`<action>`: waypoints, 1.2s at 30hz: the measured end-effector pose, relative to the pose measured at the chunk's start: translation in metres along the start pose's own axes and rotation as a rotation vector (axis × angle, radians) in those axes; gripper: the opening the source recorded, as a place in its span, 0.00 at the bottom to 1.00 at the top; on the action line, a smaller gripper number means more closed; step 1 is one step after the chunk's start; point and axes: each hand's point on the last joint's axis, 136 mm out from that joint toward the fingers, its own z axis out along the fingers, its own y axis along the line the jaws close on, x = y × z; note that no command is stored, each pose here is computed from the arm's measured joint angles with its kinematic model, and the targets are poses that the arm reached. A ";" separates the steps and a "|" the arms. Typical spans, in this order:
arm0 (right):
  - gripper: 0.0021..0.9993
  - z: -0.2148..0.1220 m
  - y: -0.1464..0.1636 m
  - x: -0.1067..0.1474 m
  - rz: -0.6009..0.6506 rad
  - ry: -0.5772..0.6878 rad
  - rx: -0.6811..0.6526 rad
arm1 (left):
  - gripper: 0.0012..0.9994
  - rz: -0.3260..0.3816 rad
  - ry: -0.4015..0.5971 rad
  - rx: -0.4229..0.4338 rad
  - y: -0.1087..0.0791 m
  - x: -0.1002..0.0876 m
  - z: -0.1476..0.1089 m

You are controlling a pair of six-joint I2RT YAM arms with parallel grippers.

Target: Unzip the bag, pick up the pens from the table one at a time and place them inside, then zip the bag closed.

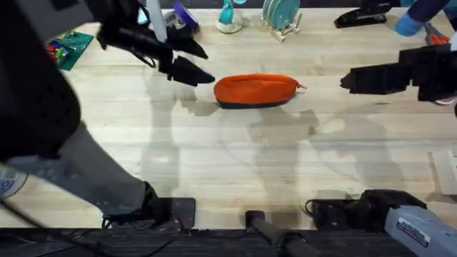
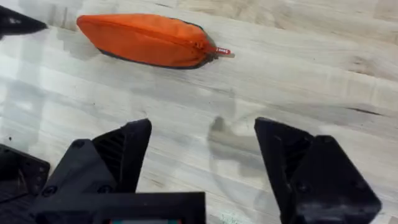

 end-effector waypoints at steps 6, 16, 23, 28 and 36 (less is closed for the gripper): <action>1.00 0.000 0.000 0.000 -0.009 0.000 0.000 | 1.00 0.013 0.101 -0.158 -0.017 -0.020 -0.032; 1.00 0.000 0.008 0.001 -0.060 0.001 -0.047 | 1.00 -0.196 0.232 -0.403 -0.050 -0.020 -0.075; 1.00 -0.001 0.015 0.001 -0.068 -0.003 -0.088 | 1.00 -0.393 0.250 -0.472 -0.082 -0.014 -0.090; 1.00 -0.001 0.016 0.001 -0.069 -0.005 -0.094 | 1.00 -0.501 0.246 -0.552 -0.095 -0.011 -0.102; 1.00 -0.001 0.017 0.001 -0.030 -0.003 -0.098 | 1.00 -0.514 0.188 -0.646 -0.113 -0.020 -0.117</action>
